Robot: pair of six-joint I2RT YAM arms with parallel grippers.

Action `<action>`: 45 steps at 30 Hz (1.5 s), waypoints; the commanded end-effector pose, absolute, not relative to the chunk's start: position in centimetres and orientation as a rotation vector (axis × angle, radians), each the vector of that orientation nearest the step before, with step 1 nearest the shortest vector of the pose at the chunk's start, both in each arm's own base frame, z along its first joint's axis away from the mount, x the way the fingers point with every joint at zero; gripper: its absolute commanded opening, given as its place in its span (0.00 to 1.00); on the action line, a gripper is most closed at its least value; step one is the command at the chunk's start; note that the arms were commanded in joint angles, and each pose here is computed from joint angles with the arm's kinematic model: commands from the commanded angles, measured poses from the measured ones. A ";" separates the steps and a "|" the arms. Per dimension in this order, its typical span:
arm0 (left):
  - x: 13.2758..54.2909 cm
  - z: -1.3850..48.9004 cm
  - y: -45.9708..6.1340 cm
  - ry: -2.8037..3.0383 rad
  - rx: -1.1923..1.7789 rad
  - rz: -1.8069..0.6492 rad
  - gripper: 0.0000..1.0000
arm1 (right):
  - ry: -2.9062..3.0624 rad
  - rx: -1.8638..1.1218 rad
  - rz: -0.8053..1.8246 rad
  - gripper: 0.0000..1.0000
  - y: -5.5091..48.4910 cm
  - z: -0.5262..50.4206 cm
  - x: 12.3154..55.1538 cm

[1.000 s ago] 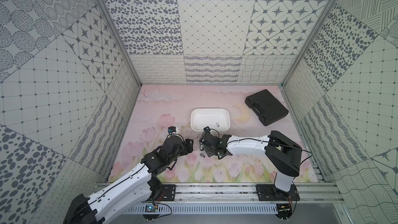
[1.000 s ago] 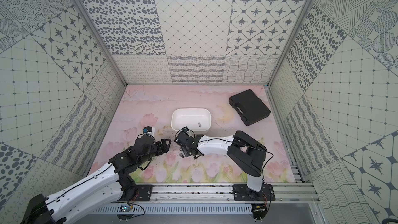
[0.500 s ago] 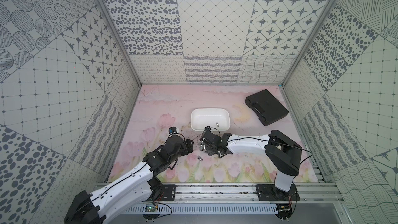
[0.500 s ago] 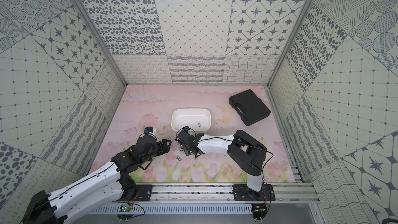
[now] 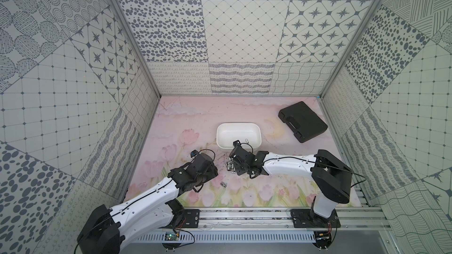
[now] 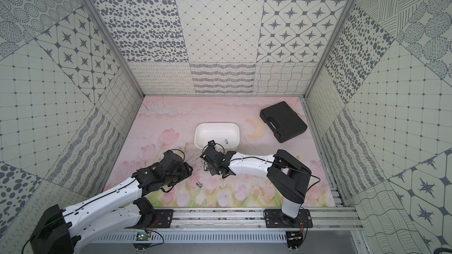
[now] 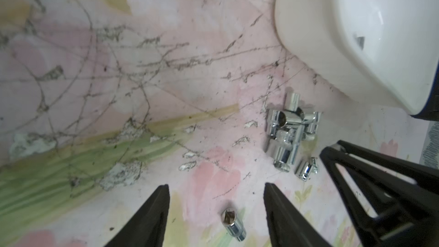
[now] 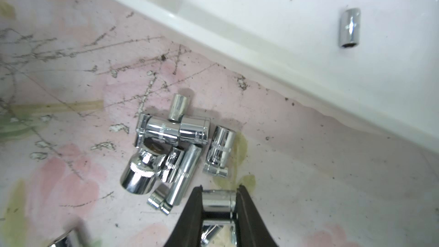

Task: Put the socket on the desktop into the storage box
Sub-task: Pick up the socket head from the center of the board, then place the socket head in the storage box.

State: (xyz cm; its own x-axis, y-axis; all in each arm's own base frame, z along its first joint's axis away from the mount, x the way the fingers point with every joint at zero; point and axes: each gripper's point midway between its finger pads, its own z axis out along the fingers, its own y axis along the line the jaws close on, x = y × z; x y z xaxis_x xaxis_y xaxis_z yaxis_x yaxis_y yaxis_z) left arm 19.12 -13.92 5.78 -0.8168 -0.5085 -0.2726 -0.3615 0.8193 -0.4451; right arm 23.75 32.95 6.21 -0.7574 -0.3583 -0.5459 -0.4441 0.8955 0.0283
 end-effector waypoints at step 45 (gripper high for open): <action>10.5 0.2 -16.5 2.945 -1.169 -0.388 0.36 | 2.557 -0.277 0.205 0.44 29.4 6.0 39.7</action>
